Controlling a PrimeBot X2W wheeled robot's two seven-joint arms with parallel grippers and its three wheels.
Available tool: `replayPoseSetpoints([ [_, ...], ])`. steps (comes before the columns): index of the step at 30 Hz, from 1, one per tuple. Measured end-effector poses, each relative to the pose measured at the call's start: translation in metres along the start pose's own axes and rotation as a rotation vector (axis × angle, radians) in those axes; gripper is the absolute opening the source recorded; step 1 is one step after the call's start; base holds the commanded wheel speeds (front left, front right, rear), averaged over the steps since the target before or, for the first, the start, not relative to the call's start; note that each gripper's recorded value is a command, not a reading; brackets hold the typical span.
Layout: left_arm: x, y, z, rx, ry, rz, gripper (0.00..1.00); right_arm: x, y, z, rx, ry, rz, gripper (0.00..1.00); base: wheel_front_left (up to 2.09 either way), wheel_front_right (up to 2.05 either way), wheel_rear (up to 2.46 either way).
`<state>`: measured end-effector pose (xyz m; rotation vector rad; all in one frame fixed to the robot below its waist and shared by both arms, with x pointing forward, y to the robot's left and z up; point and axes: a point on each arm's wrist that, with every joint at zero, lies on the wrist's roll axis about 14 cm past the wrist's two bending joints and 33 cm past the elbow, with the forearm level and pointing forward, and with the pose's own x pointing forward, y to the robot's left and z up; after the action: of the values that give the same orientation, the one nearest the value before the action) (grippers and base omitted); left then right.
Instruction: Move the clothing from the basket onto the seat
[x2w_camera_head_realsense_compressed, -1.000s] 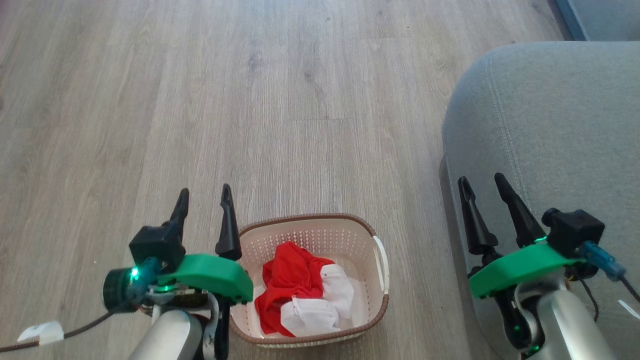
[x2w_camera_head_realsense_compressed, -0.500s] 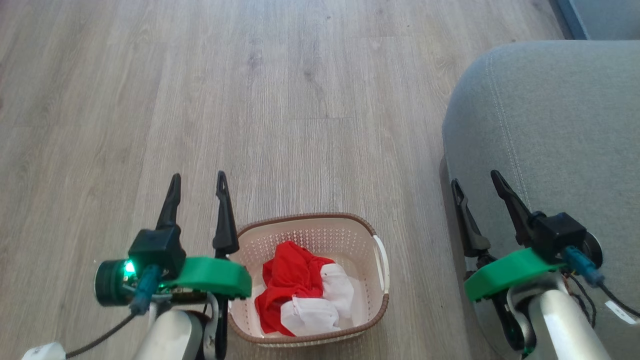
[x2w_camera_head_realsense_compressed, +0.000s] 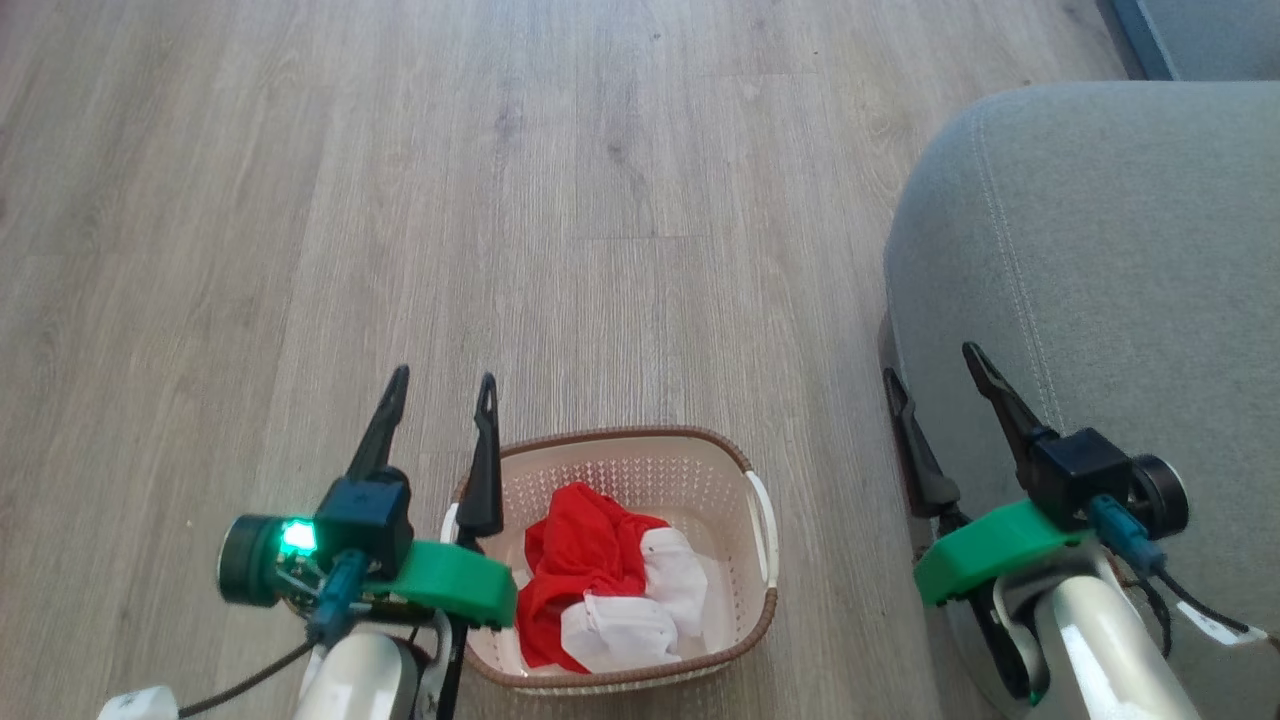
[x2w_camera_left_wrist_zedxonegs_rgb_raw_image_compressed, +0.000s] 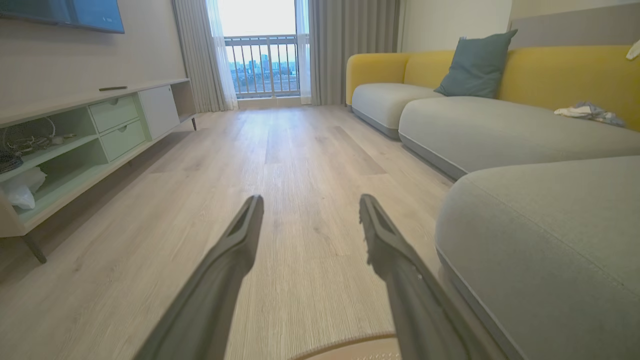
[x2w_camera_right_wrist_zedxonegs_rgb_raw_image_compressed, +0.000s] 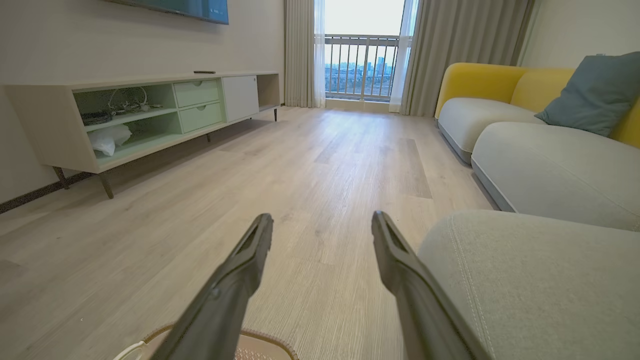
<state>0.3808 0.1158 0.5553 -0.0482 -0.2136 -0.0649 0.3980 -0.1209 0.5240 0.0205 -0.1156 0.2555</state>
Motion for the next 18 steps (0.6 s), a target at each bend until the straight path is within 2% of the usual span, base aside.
replayPoseSetpoints([
  [7,-0.008,0.005,-0.028,0.0,0.088,-0.017,1.0,-0.005,-0.004,-0.023,0.027,0.071,-0.021,1.0,0.0,0.0,0.0],
  [11,-0.008,0.008,-0.032,-0.041,0.105,-0.005,1.0,-0.002,-0.005,-0.021,0.032,0.063,-0.021,1.0,0.0,0.0,0.0],
  [18,-0.009,0.005,-0.039,-0.043,0.125,-0.016,1.0,-0.001,-0.005,-0.022,0.033,0.067,-0.021,1.0,0.0,0.0,0.0],
])
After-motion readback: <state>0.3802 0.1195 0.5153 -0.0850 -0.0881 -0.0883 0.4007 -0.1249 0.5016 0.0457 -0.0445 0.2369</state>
